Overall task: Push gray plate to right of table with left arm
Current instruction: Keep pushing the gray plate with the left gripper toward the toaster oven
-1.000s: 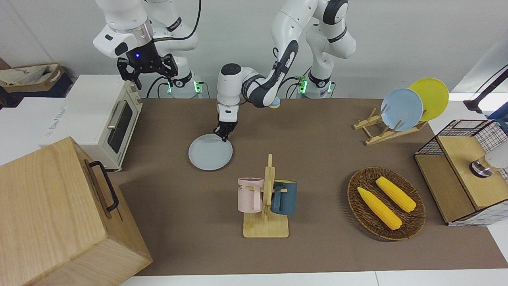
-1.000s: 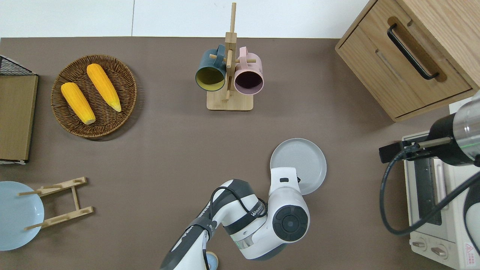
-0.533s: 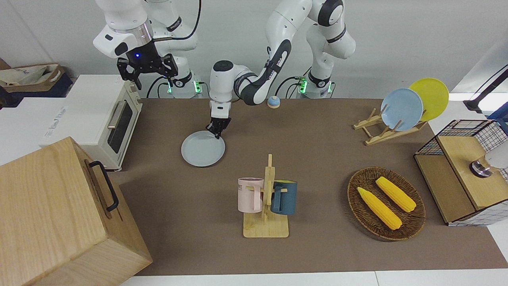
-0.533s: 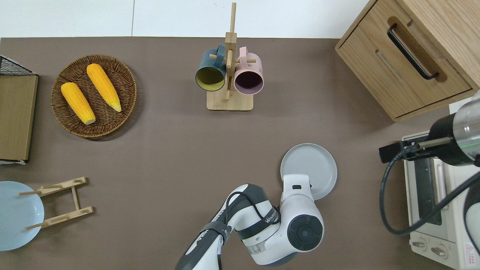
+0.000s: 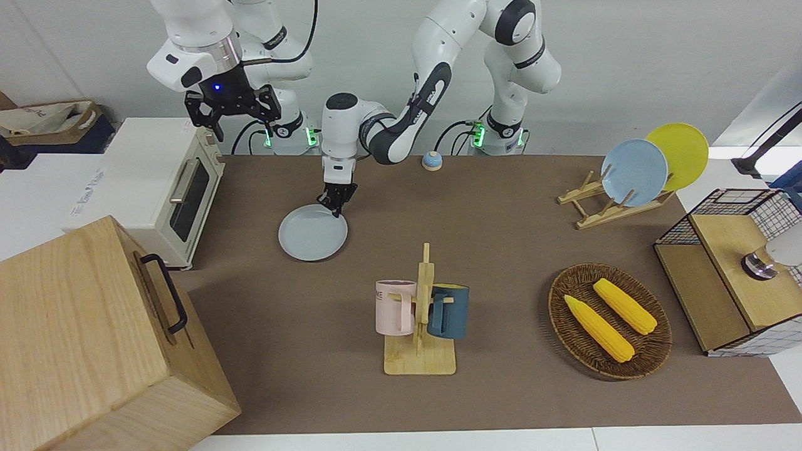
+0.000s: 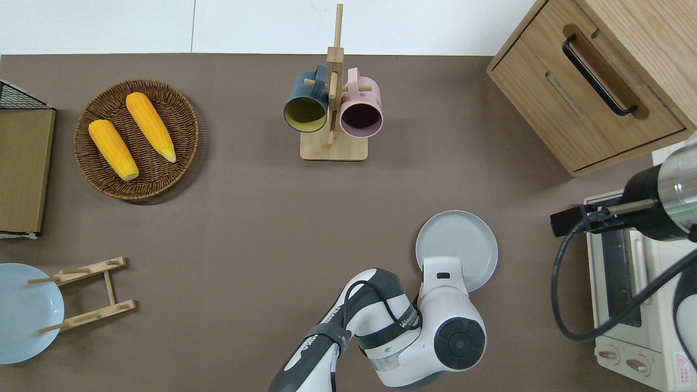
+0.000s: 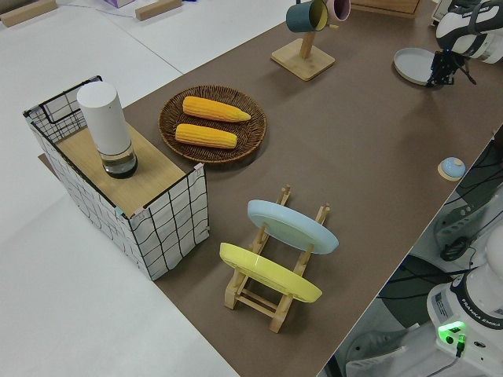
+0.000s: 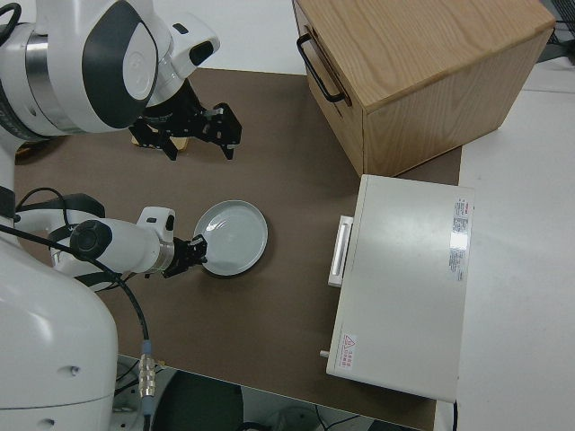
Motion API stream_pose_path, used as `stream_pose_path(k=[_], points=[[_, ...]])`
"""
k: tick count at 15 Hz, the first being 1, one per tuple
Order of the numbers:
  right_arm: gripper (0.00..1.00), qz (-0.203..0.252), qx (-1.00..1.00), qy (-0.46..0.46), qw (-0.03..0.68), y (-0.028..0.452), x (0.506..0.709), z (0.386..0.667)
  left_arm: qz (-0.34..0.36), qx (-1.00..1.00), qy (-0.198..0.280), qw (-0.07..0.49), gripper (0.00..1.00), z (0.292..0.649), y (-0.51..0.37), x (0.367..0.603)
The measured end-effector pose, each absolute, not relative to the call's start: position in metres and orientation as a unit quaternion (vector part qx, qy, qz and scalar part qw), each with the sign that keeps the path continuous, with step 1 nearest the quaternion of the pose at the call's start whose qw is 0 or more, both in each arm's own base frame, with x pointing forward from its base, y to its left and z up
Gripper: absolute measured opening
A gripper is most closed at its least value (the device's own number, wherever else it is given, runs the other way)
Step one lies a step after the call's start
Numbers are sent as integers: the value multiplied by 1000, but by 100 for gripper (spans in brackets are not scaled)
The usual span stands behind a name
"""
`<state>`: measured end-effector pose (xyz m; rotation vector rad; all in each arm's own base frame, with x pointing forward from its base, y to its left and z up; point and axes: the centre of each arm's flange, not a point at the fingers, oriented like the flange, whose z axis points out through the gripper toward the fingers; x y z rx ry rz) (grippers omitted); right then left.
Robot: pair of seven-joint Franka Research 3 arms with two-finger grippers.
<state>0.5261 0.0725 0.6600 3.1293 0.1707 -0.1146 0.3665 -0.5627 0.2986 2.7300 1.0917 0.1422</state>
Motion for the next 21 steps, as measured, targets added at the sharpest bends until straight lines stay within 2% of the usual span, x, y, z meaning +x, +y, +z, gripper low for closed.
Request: stream_pose_path(k=[6, 10, 12, 13, 18, 21], points=[[99, -37, 998, 54, 3, 73, 526, 660, 47, 924, 371, 83, 4, 300, -568, 369], [99, -37, 998, 54, 3, 73, 526, 660, 45, 924, 372, 81, 38, 291, -572, 371], [99, -37, 998, 54, 3, 73, 526, 660, 45, 924, 372, 79, 42, 291, -573, 373], [99, -37, 998, 54, 3, 73, 526, 660, 45, 923, 373, 77, 48, 291, -572, 373], [99, -37, 998, 54, 3, 73, 526, 660, 50, 926, 369, 59, 96, 297, -566, 383], [99, -37, 998, 54, 3, 73, 526, 660, 53, 930, 360, 50, 99, 308, -563, 386]])
